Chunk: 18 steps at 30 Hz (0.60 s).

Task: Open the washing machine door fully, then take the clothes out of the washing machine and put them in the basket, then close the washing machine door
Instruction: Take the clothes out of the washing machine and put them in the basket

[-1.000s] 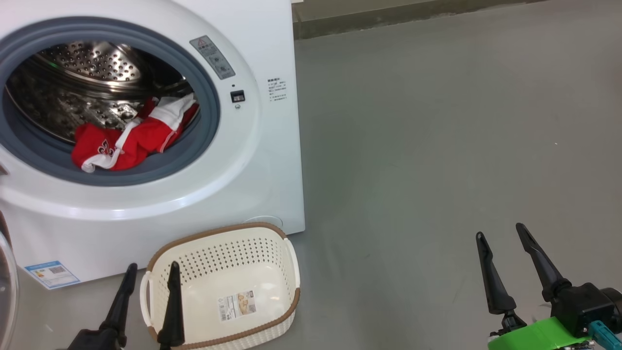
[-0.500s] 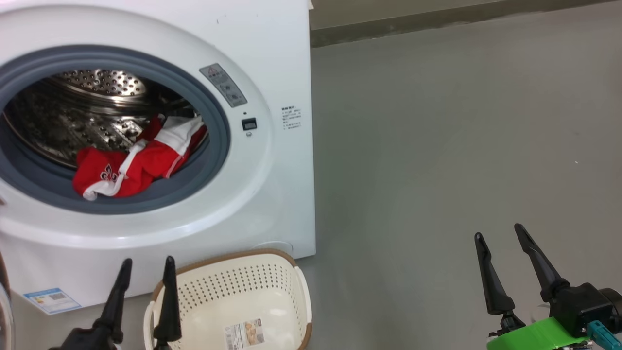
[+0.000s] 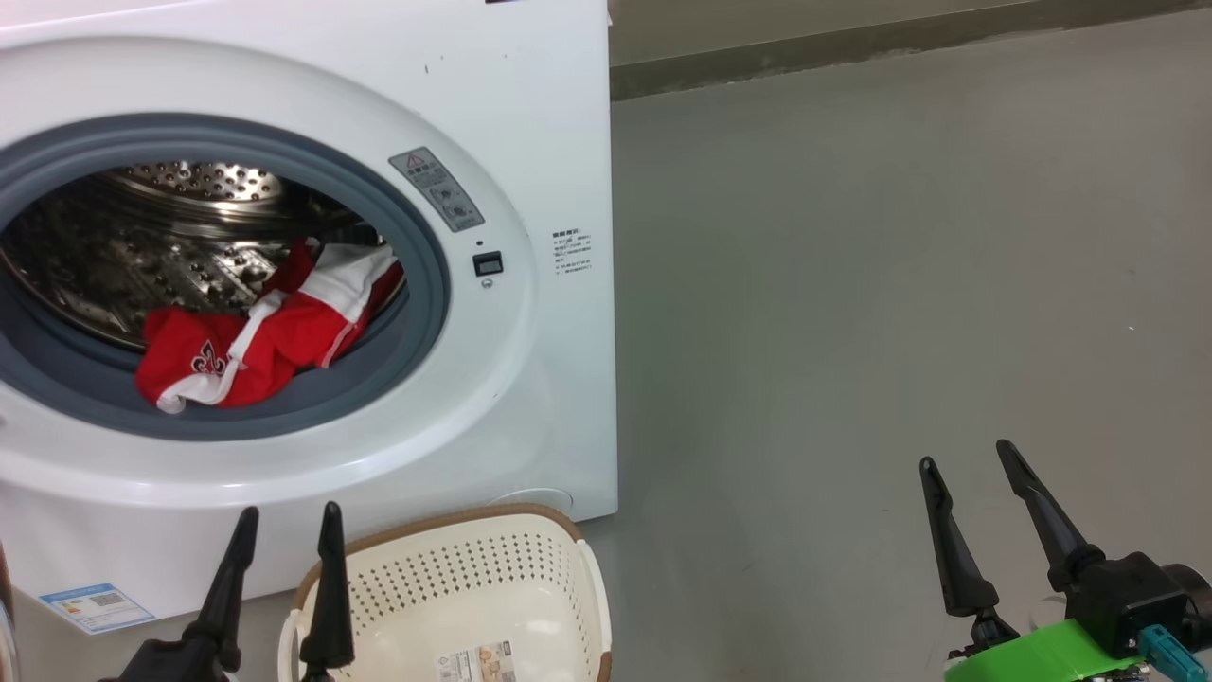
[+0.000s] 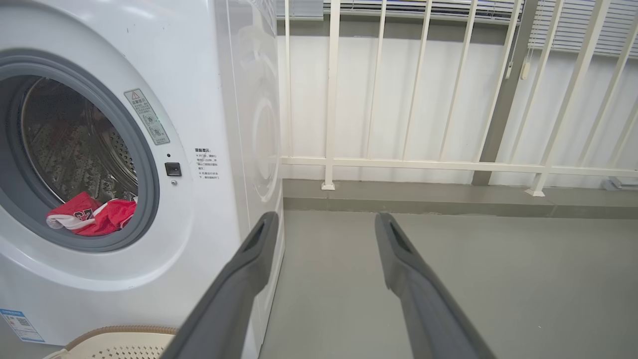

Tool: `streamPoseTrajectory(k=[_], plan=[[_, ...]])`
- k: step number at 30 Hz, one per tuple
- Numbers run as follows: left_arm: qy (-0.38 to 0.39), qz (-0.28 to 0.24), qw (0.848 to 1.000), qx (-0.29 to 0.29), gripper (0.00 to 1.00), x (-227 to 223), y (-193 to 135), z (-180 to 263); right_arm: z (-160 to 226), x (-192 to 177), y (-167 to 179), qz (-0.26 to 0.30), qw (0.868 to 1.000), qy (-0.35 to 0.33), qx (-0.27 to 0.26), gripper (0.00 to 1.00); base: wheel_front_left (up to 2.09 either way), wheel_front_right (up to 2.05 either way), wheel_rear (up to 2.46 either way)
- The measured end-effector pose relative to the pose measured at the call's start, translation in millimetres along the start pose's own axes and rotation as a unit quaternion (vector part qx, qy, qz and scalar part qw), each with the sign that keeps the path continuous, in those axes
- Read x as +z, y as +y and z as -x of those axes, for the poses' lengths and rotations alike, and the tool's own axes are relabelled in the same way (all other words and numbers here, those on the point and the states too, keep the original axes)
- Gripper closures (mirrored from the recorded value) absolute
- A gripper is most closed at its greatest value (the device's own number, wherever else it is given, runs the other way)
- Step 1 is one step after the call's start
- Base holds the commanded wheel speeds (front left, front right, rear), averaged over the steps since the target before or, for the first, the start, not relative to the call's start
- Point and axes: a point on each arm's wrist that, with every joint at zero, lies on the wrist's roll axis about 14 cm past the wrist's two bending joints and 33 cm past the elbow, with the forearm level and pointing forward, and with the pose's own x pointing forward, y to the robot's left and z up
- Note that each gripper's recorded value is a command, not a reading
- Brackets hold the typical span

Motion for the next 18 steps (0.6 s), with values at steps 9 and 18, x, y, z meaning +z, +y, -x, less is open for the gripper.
streamPoseTrajectory(k=[9,18], plan=[[0.002,0.001,1.000,0.001,0.00,-1.6,-0.2,-0.8,-0.3,-0.7,1.8,-0.001,1.000,0.001,0.003,0.00,0.00,0.00,0.00],[0.006,0.001,1.000,0.016,0.00,-5.4,5.9,-7.4,-5.3,-7.7,7.5,-0.001,1.000,0.012,0.011,0.00,0.00,0.00,0.00]])
